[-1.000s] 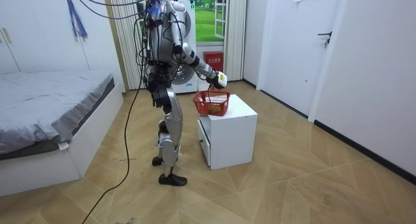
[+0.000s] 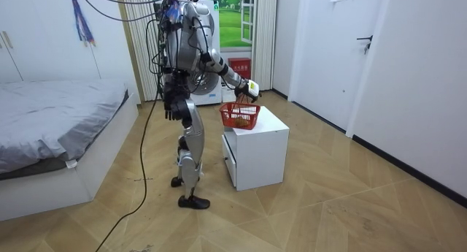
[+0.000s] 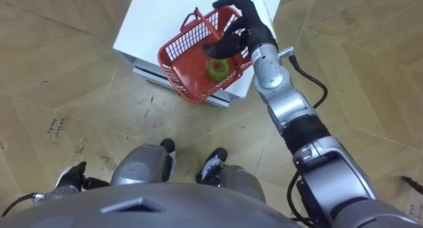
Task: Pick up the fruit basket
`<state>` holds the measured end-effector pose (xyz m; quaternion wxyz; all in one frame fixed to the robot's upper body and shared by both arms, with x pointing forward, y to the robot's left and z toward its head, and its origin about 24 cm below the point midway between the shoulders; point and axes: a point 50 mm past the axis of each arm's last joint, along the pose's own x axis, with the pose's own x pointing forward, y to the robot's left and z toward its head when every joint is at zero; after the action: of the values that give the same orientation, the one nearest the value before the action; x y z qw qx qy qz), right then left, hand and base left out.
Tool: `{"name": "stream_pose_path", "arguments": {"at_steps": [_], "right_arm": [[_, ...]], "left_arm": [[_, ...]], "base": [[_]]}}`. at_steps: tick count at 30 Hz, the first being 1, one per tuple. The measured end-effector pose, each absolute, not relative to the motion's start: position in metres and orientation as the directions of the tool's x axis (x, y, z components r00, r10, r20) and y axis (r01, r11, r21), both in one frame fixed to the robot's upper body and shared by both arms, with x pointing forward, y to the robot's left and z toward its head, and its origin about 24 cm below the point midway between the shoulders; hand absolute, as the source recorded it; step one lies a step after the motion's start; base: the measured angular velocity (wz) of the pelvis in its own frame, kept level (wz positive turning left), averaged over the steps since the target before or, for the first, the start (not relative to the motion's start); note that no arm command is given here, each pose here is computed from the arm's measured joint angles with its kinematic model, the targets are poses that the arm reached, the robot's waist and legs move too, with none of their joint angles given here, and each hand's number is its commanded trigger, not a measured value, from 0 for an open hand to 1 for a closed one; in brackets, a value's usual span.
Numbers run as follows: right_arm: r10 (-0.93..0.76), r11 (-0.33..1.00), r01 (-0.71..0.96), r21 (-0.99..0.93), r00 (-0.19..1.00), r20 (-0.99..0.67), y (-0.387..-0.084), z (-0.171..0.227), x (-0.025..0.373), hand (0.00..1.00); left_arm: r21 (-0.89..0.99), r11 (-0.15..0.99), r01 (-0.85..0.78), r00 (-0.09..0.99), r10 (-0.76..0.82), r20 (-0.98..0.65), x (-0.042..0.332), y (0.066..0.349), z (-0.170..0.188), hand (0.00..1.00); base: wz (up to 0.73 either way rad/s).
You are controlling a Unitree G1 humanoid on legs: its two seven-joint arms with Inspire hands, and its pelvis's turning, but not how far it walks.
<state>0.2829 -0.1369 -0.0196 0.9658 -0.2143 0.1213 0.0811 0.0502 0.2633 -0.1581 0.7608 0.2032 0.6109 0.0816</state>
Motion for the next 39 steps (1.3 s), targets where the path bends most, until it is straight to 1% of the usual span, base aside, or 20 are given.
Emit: {"name": "stream_pose_path", "arguments": {"at_steps": [10, 17, 24, 27, 33, 39], "right_arm": [[0.100, 0.889, -0.218, -0.403, 0.951, -0.294, -0.139, -0.026, 0.280, 0.00], [0.135, 0.874, -0.232, -0.426, 0.960, -0.245, -0.135, -0.020, 0.264, 0.00], [0.168, 0.864, -0.249, -0.437, 0.962, -0.215, -0.134, -0.015, 0.250, 0.00], [0.163, 0.869, -0.245, -0.430, 0.962, -0.218, -0.137, -0.015, 0.249, 0.00], [0.178, 0.889, -0.233, -0.394, 0.969, -0.170, -0.142, -0.001, 0.238, 0.00], [0.189, 0.867, -0.274, -0.416, 0.954, -0.234, -0.153, -0.011, 0.212, 0.00]], "left_arm": [[0.424, 0.897, 0.122, 0.244, 0.387, -0.889, 0.051, 0.264, -0.158, 0.00], [0.424, 0.902, 0.079, 0.261, 0.392, -0.882, 0.056, 0.264, -0.156, 0.00], [0.420, 0.905, 0.071, 0.253, 0.391, -0.885, 0.051, 0.263, -0.157, 0.00], [0.419, 0.905, 0.071, 0.250, 0.390, -0.886, 0.046, 0.263, -0.158, 0.00], [0.408, 0.913, 0.030, 0.235, 0.390, -0.890, 0.041, 0.263, -0.158, 0.00], [0.405, 0.914, -0.008, 0.251, 0.393, -0.884, 0.043, 0.264, -0.158, 0.00]], "base": [[-0.02], [-0.13], [-0.15], [-0.16], [-0.15], [-0.18]]}}
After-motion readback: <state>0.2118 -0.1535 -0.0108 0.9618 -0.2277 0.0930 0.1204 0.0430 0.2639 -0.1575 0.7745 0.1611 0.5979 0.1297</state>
